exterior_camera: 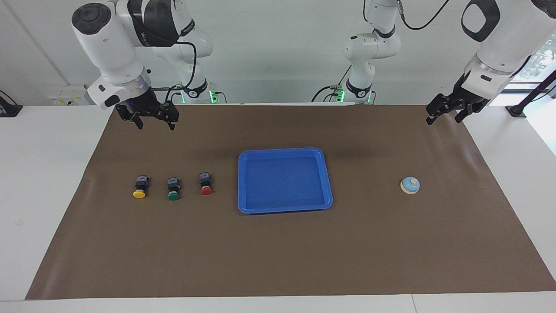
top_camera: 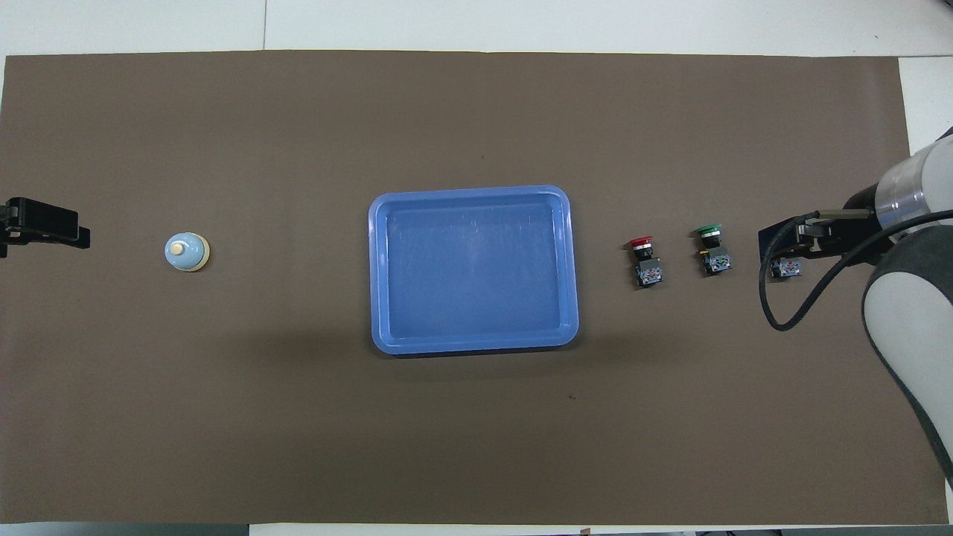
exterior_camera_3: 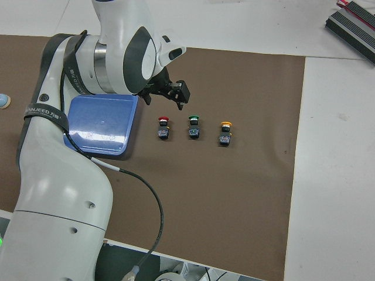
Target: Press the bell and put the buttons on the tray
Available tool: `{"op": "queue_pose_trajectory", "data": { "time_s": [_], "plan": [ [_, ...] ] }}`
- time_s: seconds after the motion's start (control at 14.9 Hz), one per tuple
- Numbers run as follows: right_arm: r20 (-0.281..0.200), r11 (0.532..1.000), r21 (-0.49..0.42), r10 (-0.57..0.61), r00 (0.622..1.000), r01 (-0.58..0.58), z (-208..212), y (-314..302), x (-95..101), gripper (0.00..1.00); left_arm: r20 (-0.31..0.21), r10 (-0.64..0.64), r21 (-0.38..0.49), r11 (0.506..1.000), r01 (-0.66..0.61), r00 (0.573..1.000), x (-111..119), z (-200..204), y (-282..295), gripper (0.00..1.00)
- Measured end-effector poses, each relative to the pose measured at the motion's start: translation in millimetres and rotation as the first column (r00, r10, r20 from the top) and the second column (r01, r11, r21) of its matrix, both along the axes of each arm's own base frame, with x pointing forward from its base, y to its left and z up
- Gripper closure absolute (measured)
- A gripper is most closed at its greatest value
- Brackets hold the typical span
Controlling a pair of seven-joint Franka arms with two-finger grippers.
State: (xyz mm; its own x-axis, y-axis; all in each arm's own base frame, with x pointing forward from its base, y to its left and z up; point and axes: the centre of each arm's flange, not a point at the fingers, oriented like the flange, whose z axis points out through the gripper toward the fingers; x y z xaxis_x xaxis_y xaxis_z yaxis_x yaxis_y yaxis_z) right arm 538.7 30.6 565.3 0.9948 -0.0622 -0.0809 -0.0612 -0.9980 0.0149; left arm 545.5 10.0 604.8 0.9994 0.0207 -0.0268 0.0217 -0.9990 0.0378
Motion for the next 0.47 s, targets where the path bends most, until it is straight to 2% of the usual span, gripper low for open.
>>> {"op": "queue_pose_trajectory", "data": {
  "time_s": [0.47],
  "plan": [
    [0.000,1.000,0.000,0.000,1.000,0.000,0,0,0.0,0.00,-0.002,-0.014,0.000,1.000,0.014,1.000,0,-1,-10,0.00]
  ]
}}
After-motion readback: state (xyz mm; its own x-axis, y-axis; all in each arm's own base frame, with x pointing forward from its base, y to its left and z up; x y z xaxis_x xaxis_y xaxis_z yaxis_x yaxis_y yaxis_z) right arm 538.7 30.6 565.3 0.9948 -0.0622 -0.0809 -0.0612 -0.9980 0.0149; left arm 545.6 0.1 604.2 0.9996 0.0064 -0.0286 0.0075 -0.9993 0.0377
